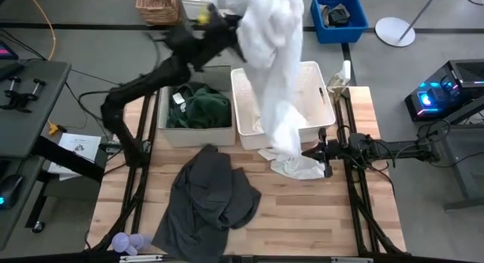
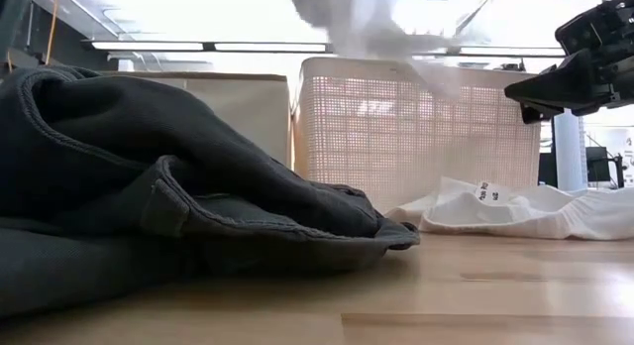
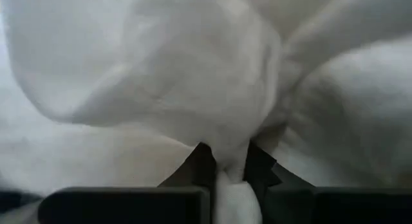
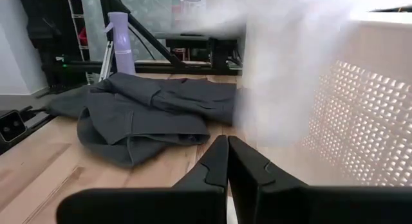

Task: Sort clothes
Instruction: Put the white cloth into the white bin

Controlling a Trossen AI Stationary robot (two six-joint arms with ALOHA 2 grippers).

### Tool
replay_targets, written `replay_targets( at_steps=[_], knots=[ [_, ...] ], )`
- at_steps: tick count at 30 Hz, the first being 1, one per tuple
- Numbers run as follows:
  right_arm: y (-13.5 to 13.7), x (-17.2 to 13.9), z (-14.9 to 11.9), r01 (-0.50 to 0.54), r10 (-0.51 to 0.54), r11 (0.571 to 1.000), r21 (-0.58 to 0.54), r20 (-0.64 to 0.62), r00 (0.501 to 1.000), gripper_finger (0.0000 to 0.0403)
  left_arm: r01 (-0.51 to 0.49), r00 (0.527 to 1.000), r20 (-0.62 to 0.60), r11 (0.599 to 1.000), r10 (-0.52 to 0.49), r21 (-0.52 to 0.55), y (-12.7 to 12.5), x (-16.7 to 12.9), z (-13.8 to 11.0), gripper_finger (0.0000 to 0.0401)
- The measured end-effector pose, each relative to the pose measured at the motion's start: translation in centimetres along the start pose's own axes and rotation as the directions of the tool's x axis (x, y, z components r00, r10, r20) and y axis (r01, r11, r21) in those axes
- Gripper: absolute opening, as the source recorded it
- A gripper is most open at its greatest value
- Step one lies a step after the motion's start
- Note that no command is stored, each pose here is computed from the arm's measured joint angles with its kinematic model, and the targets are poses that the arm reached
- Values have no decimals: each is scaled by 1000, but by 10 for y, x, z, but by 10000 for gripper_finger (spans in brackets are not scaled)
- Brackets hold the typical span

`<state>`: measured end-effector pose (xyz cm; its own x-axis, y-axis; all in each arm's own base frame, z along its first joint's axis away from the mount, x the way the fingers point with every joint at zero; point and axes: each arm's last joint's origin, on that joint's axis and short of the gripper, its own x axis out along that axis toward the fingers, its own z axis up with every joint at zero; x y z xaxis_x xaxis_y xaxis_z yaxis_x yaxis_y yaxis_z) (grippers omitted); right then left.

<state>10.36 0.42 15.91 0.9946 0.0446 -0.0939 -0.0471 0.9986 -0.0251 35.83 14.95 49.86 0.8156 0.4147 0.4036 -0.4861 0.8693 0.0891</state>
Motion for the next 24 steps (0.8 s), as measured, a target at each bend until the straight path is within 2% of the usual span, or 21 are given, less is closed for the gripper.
replay_targets(
  at_steps=[3, 6, 10, 11, 13, 15, 17, 20, 24],
  knots=[
    [0, 0, 0, 0, 0, 1000, 0, 0, 1000, 0, -109, 969, -227, 993, 95, -48, 14, 16, -62, 22],
    [0, 0, 0, 0, 0, 1000, 0, 0, 1000, 0, -184, 856, -507, 976, 99, -120, 13, 19, -130, 22],
    [0, 0, 0, 0, 0, 1000, 0, 0, 1000, 0, -194, 728, -686, 957, -7, -216, -2, 14, -171, 22],
    [0, 0, 0, 0, 0, 1000, 0, 0, 1000, 0, -177, 685, -727, 954, -58, -243, -10, 12, -183, 22],
    [0, 0, 0, 0, 0, 1000, 0, 0, 1000, 0, -154, 569, -805, 939, -171, -308, -29, 4, -212, 24],
    [0, 0, 0, 1, -1, 1000, 0, 0, 1000, 0, -161, 478, -847, 924, -233, -346, -48, -3, -232, 48],
    [0, 0, 0, 1, -1, 1000, 0, 0, 1000, 0, -147, 477, -835, 912, -274, -383, -59, -4, -228, 91],
    [0, 0, 0, 1, -1, 1000, 0, 0, 1000, 0, -120, 531, -793, 900, -298, -418, -65, -1, -209, 159],
    [0, 0, 0, 0, 0, 1000, 0, 0, 1000, 0, -69, 528, -757, 870, -385, -489, -67, -2, -200, 241]
  ],
)
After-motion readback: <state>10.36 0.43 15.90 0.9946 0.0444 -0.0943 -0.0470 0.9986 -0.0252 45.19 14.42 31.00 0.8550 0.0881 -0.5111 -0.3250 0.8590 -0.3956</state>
